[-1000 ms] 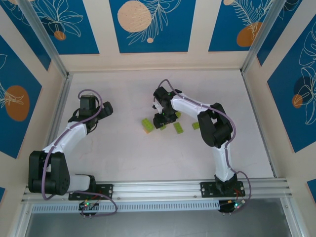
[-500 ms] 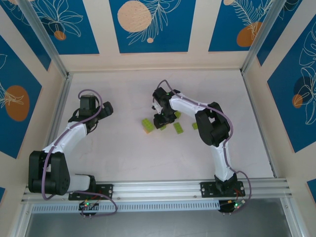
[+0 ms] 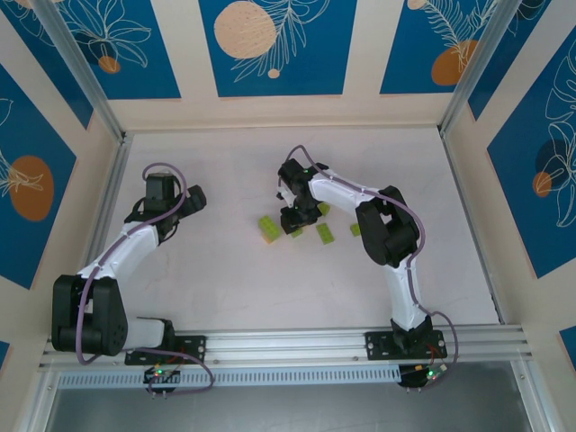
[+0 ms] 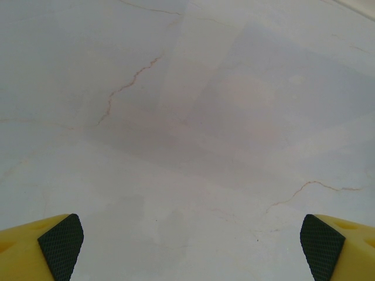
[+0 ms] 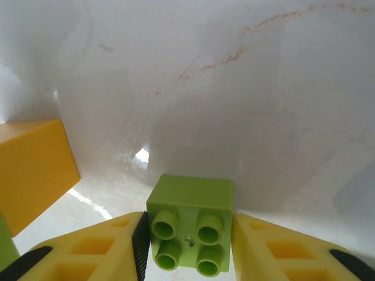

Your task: Assemble a carrot with lego

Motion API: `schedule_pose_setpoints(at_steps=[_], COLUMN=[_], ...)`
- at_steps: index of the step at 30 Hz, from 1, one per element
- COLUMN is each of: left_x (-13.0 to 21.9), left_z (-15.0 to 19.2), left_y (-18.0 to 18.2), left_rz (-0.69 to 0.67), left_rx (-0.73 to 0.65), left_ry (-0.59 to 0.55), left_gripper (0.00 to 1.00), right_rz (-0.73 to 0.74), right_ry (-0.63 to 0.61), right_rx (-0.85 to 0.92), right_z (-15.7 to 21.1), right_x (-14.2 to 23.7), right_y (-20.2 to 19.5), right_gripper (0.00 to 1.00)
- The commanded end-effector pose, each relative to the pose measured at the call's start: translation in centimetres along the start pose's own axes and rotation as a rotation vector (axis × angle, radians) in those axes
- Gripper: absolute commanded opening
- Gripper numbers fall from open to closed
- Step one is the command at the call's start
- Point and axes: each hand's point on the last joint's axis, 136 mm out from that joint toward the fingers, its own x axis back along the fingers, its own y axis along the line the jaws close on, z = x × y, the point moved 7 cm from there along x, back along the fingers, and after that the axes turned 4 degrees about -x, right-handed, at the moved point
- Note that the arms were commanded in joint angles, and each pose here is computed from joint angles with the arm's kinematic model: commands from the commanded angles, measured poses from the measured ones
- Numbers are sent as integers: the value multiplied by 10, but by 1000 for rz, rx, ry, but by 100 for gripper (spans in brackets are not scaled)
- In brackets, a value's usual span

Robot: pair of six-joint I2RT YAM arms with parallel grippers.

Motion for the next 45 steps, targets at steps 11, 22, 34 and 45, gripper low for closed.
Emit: schedule_pose_setpoints(at_steps=[11,22,34,45], left_x=[8,7,9,10], left_z=[-12,-11,-12,-12], left_y=[-3,-4,-4,-4], left_rz=[23,26,32,30], left_rx=[-2,-1,1,-1], left_ry=[-38,-36,-39,-41], left_gripper=[98,98,98,98], right_rz=[-25,-18,-38,-127], right_ry=[39,-20,-111,-84], right_rx=[8,9,37,138], right_z=[3,2,6,2], right_x=[-4,26,100,105], right_y=[4,7,24,72], right_gripper=[42,30,31,31])
